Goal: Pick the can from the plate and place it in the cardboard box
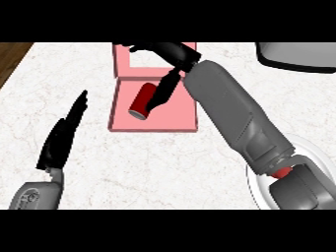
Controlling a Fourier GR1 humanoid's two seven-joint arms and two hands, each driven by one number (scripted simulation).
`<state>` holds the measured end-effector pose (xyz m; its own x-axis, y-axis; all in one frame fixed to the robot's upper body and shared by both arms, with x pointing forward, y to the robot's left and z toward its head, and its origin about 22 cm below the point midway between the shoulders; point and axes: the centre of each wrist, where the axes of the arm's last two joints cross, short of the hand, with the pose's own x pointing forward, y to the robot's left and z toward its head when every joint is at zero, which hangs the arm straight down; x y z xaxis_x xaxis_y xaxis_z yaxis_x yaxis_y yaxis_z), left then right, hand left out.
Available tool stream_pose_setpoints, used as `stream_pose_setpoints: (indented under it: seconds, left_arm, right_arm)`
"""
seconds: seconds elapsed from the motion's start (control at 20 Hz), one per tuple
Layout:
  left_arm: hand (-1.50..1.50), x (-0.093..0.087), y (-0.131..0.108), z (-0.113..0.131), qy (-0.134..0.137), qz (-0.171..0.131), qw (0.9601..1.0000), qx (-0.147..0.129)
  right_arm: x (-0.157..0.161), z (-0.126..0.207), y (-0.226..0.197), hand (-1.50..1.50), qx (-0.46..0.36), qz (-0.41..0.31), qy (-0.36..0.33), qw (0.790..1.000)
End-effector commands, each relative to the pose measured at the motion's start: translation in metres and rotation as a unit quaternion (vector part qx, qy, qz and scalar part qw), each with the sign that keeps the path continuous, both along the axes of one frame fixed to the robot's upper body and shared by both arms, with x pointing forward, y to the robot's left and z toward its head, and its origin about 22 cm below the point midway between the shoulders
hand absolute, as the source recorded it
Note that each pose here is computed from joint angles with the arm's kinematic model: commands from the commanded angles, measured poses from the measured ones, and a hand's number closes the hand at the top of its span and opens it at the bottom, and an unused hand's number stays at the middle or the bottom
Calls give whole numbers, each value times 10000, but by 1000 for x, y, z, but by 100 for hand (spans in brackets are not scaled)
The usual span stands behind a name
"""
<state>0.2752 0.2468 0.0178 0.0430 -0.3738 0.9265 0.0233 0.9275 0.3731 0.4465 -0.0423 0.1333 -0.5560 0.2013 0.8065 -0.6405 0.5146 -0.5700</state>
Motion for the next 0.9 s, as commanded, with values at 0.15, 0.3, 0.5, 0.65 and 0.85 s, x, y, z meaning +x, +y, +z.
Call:
stream_pose_setpoints:
  seconds: [0.15, 0.3, 0.5, 0.65, 0.85]
  left_arm:
    - [0, -6, 18, 1, -54, 83, 9999, 28]
    - [0, -6, 12, -1, -31, 131, 9999, -41]
    - [0, -11, 12, 2, -41, 157, 9998, -80]
    - [0, -8, 10, 8, -110, 114, 9999, -67]
    - [0, -6, 1, 5, -321, 22, 9995, 38]
  right_arm:
    - [10, 22, -2, -150, 1294, -273, 1127, 9848]
    - [15, 23, -13, -150, 1466, -722, 1175, 9795]
    - [30, 33, -69, -150, 1784, -1349, 1129, 9681]
    - [37, 49, -109, -150, 1861, -1481, 1221, 9636]
    - [40, 60, -130, -150, 1897, -1563, 1058, 9635]
